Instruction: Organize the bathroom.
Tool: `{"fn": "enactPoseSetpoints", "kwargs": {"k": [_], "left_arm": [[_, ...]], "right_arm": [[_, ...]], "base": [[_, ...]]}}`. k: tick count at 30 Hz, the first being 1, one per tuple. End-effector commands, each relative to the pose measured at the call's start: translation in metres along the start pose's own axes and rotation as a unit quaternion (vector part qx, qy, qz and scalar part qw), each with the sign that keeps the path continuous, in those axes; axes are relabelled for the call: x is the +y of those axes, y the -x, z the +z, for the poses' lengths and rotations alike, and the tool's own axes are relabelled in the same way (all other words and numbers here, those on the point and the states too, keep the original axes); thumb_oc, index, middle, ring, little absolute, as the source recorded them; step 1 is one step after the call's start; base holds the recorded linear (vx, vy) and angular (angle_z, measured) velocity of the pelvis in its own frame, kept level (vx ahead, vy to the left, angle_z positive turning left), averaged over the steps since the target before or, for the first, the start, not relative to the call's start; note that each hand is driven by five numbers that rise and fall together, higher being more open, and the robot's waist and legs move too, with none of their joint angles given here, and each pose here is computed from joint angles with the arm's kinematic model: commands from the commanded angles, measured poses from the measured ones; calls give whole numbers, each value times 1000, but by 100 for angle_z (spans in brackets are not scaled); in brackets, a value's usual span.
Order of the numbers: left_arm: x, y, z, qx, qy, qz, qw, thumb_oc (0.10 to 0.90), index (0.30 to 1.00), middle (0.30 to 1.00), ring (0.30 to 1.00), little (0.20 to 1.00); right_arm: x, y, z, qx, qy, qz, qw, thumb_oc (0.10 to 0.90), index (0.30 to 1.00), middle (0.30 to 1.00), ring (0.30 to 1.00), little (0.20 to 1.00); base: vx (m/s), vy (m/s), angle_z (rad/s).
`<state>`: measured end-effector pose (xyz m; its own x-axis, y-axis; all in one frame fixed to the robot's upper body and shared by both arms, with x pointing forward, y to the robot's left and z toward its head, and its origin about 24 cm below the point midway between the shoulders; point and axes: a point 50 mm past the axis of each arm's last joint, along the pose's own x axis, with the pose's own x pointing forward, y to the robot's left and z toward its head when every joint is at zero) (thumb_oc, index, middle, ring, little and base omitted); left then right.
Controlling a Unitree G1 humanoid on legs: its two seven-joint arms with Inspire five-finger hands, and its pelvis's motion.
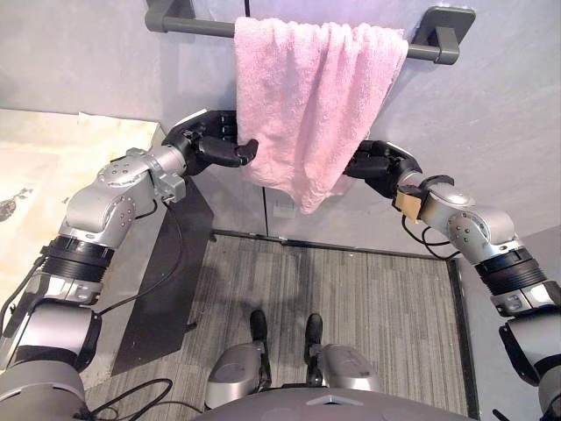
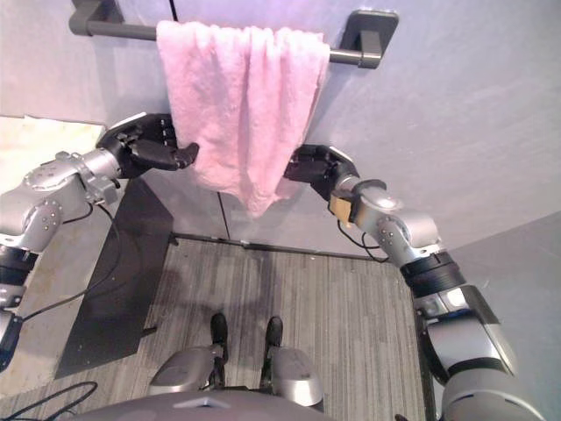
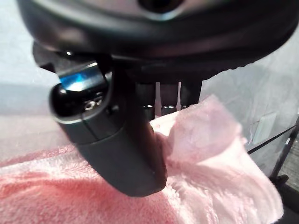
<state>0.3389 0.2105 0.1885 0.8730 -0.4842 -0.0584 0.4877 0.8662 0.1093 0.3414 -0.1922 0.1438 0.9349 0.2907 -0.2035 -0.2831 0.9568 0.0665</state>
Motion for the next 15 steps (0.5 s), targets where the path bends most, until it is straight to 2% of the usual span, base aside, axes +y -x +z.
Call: {"fn": "enactPoseSetpoints", "kwargs": {"k": [1, 7, 10, 12, 14, 15], "left_arm": [[-3, -6, 0, -49, 8, 2, 999, 400, 300, 300, 300, 300], [0, -4, -6, -47, 12, 25, 998, 400, 300, 300, 300, 300], [11, 2, -8, -51, 21, 82, 995, 400, 300, 300, 300, 300], [12, 3, -9, -52, 21, 87, 995, 400, 300, 300, 300, 300], [25, 17, -12, -61, 26, 148, 987, 400, 300, 300, 300, 300], [27, 20, -12, -63, 26, 157, 985, 400, 300, 300, 300, 300]], "right_arm": [[32, -1, 121, -233, -19, 78, 969, 400, 300, 300, 300, 300], [24, 2, 118, -230, -17, 65, 971, 400, 300, 300, 300, 300], [13, 4, 115, -231, -4, 31, 972, 400, 300, 300, 300, 300], [13, 4, 114, -231, -3, 28, 972, 400, 300, 300, 300, 300], [-4, 11, 114, -237, 22, -38, 970, 400, 300, 300, 300, 300], [-8, 13, 115, -238, 29, -53, 969, 400, 300, 300, 300, 300]], "base": [[0, 0, 0], [0, 0, 0], [0, 0, 0], [0, 0, 0], [0, 0, 0], [0, 0, 0]]}}
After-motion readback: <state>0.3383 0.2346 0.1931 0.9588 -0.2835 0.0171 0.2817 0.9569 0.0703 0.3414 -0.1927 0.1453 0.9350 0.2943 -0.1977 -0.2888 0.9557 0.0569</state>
